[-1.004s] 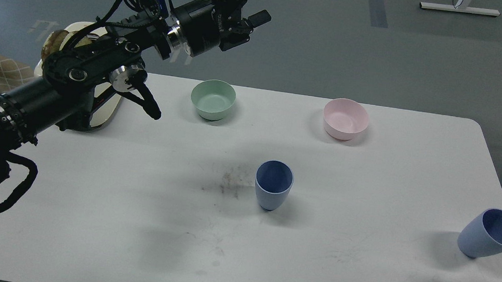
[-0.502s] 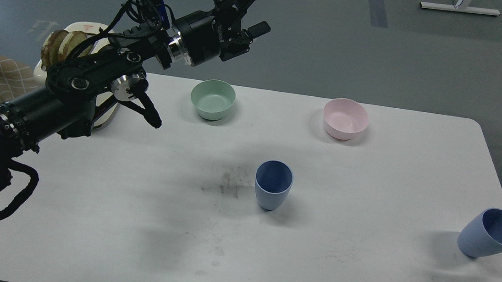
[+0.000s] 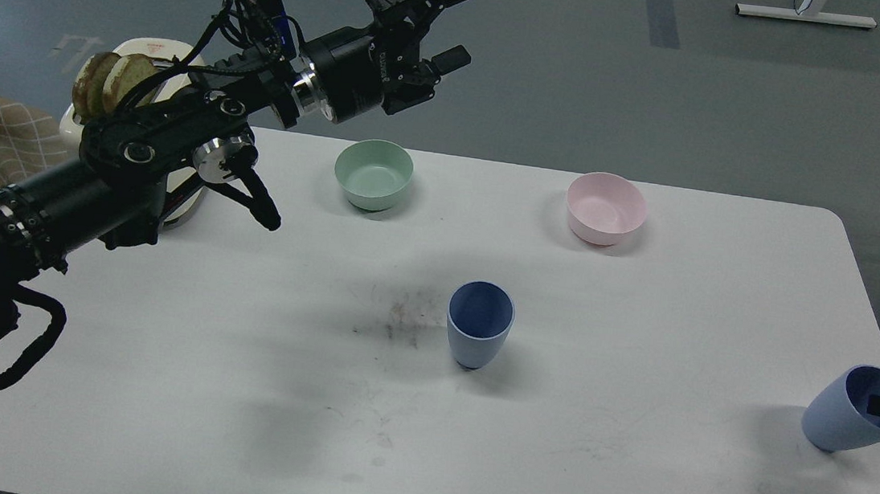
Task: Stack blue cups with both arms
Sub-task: 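Grasp the second blue cup near the table edge with the right gripper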
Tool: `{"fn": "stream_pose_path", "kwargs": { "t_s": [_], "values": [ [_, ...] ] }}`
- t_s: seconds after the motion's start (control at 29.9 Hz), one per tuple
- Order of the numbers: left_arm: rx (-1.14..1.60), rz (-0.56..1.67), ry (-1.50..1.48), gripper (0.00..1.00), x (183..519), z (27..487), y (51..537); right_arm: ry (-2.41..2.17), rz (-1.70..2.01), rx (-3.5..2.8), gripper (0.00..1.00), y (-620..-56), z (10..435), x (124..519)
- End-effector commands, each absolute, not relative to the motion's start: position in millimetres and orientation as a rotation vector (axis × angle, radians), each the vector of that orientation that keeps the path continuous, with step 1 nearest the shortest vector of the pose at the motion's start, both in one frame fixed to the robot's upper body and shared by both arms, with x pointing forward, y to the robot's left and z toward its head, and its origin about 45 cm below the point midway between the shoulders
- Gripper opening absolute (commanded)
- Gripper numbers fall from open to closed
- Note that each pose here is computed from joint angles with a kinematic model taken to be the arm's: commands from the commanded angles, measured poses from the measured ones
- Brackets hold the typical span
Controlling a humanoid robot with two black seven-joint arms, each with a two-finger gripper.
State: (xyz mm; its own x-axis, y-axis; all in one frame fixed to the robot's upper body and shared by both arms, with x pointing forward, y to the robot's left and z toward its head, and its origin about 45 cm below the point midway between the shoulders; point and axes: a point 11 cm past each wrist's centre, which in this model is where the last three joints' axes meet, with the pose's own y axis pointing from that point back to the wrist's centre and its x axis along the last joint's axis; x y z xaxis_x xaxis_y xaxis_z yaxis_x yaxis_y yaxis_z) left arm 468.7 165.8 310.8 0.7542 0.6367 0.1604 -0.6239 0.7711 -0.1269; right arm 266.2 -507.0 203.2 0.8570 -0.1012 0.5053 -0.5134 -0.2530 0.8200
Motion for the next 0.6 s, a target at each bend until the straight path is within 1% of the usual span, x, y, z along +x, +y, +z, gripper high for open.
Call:
{"fn": "stream_pose_path", "kwargs": {
  "t_s": [0.0,0.03,0.13,0.43,0.57],
  "values": [
    [-0.064,0.693,-0.186,0.98,467,304,167,-0.494,0.445,1.81,0.19,-504,200,269],
    [-0.063,0.696,-0.183,0.98,467,303,168,-0.5,0.446,1.813,0.16,-503,199,269],
    [-0.069,0.702,-0.171,0.98,466,299,169,-0.51,0.445,1.827,0.0,-499,191,267],
    [-0.067,0.706,-0.171,0.98,466,298,172,-0.542,0.494,1.834,0.0,-492,190,272],
    [-0.069,0.705,-0.17,0.98,465,298,170,-0.544,0.517,1.866,0.0,-482,202,274]
  ]
}}
